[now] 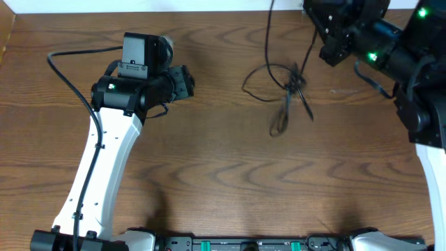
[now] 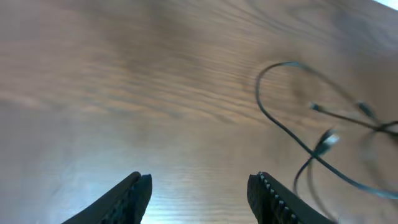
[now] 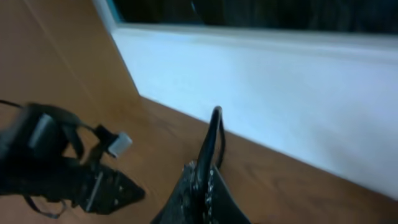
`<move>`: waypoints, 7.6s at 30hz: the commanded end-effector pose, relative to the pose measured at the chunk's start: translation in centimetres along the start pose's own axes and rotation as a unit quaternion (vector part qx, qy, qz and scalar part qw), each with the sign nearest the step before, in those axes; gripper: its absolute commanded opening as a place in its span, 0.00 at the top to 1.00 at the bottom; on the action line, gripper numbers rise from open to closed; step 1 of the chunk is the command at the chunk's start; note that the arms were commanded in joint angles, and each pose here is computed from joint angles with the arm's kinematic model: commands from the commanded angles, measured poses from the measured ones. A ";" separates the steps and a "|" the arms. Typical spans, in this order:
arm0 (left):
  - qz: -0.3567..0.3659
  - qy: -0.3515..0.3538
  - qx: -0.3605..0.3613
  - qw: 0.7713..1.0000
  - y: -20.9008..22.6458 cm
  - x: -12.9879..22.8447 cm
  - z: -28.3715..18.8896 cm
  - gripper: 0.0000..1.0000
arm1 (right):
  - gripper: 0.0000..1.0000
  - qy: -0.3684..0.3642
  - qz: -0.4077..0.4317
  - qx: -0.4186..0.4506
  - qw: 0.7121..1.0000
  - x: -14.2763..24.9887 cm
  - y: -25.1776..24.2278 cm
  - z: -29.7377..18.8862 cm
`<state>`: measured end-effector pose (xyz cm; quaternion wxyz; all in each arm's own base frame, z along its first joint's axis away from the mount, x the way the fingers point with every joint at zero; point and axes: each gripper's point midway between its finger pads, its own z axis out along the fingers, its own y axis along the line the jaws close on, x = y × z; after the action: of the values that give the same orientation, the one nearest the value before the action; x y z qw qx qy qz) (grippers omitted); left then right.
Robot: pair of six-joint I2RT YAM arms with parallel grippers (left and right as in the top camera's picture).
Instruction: Untangle cables
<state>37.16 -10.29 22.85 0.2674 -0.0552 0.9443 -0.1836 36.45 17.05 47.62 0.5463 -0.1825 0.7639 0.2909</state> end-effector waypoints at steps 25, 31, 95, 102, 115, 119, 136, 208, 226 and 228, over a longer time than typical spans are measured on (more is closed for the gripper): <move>0.181 0.152 0.298 0.925 -17.3 9.6 9.2 0.46 | 0.99 0.075 0.088 0.006 0.993 4.1 -4.6 2.6; 0.189 0.146 0.243 0.940 -16.0 9.9 12.5 0.51 | 0.99 0.077 0.089 0.007 0.993 4.2 -4.6 2.6; -0.073 -0.236 -0.215 0.945 16.6 -8.5 -12.6 0.93 | 0.99 0.289 0.286 0.342 0.847 22.3 -30.4 -4.7; -0.117 -0.244 -0.212 0.939 17.6 -9.0 -11.9 0.93 | 0.99 0.291 0.287 0.331 0.850 22.3 -30.0 -4.4; -0.046 -0.110 0.128 0.985 4.1 -6.3 -6.1 0.93 | 0.81 0.328 0.203 0.130 0.913 21.8 -21.3 2.2; -0.037 -0.102 0.142 0.984 3.0 -6.0 -6.0 0.93 | 0.57 0.334 0.189 0.119 0.916 21.8 -20.5 2.8; -0.040 -0.087 0.145 0.985 2.5 -5.3 -5.7 0.93 | 0.39 0.331 0.100 -0.061 0.936 21.3 -7.4 10.5; -0.078 -0.096 -0.013 0.992 8.5 -4.9 -5.0 0.93 | 0.99 0.232 0.228 0.145 0.934 18.1 -18.2 10.5; -0.120 -0.115 -0.042 0.985 12.4 -5.5 -6.5 0.93 | 0.99 0.244 0.309 0.325 0.860 21.9 -30.6 1.2; -0.120 -0.114 -0.042 0.985 12.4 -5.4 -6.4 0.93 | 0.99 0.251 0.299 0.298 0.871 21.8 -29.7 2.0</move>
<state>38.32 2.48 26.12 0.3422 -0.1774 0.9011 -0.1988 48.17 -3.21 19.74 0.2516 0.1744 0.9394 0.1543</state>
